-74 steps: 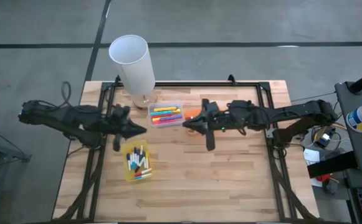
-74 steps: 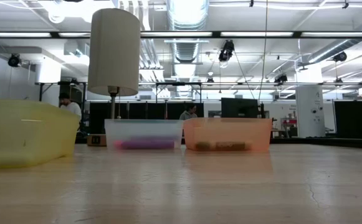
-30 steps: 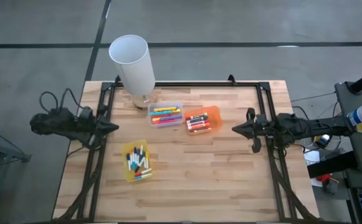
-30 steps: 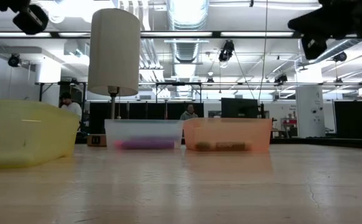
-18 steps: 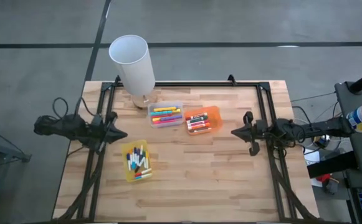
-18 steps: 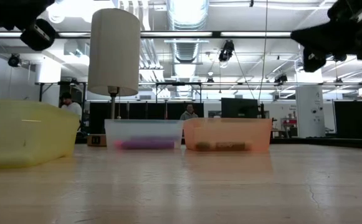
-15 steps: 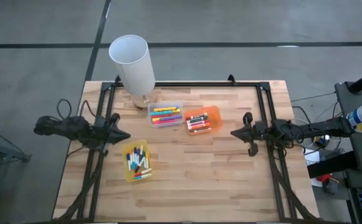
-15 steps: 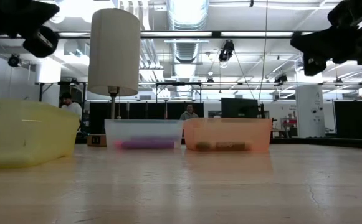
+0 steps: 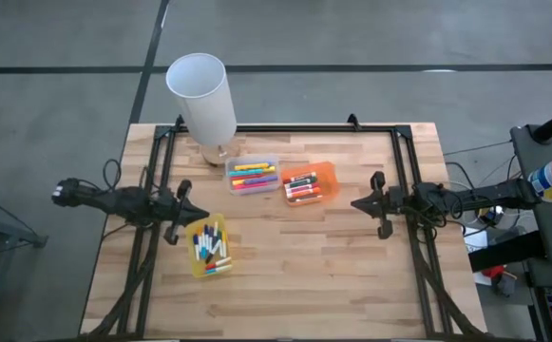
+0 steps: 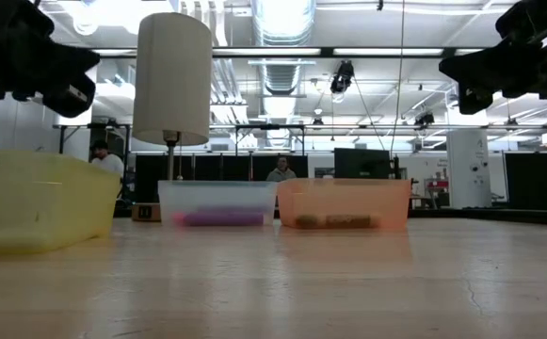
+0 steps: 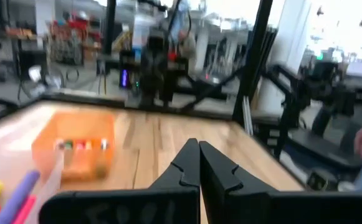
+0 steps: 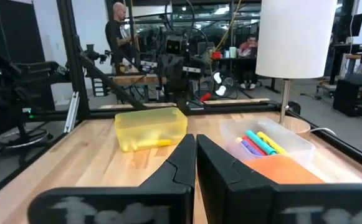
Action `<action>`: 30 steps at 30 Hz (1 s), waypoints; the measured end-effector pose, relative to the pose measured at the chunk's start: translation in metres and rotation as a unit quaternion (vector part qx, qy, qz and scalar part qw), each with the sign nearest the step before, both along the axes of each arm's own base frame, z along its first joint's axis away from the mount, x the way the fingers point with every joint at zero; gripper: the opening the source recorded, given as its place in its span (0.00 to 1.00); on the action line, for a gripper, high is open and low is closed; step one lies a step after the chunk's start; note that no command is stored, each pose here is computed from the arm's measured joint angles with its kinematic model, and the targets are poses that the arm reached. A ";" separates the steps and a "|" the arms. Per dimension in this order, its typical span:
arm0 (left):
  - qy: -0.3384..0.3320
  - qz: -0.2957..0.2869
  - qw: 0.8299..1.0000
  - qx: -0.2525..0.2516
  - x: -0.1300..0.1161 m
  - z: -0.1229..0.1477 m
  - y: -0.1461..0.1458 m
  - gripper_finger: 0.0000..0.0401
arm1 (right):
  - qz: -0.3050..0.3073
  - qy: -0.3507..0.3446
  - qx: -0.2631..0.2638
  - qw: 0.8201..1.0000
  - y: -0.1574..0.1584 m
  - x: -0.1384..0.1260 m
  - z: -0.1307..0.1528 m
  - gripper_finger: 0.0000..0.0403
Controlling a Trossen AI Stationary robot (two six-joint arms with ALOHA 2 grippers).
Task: Pick & Place Markers
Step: Return to Home Position
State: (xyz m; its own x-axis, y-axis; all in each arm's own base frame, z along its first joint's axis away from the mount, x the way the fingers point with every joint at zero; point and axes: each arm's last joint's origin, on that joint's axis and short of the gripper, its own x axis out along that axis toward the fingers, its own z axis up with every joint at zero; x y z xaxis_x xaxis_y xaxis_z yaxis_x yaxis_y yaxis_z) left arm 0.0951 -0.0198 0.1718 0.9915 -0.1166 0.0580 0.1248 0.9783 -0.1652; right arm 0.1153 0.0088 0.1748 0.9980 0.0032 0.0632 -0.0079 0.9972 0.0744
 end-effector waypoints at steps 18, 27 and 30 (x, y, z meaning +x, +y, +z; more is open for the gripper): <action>0.021 -0.001 1.000 0.002 0.001 -0.004 0.000 0.00 | 0.000 0.001 0.001 1.000 0.000 0.000 0.000 0.02; 0.020 0.000 1.000 0.002 0.001 -0.004 0.000 0.00 | 0.000 0.002 0.001 1.000 0.000 0.000 0.000 0.02; 0.020 0.000 1.000 0.002 0.001 -0.004 0.000 0.00 | 0.000 0.001 0.001 1.000 0.000 0.000 0.000 0.02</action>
State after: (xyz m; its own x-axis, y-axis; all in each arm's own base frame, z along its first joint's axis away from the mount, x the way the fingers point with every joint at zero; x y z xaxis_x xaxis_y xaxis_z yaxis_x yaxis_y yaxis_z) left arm 0.0963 -0.0201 0.1683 0.9929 -0.1176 0.0172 0.1188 0.9790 -0.1656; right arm 0.1156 0.0088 0.1745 0.9982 0.0025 0.0602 -0.0071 0.9970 0.0766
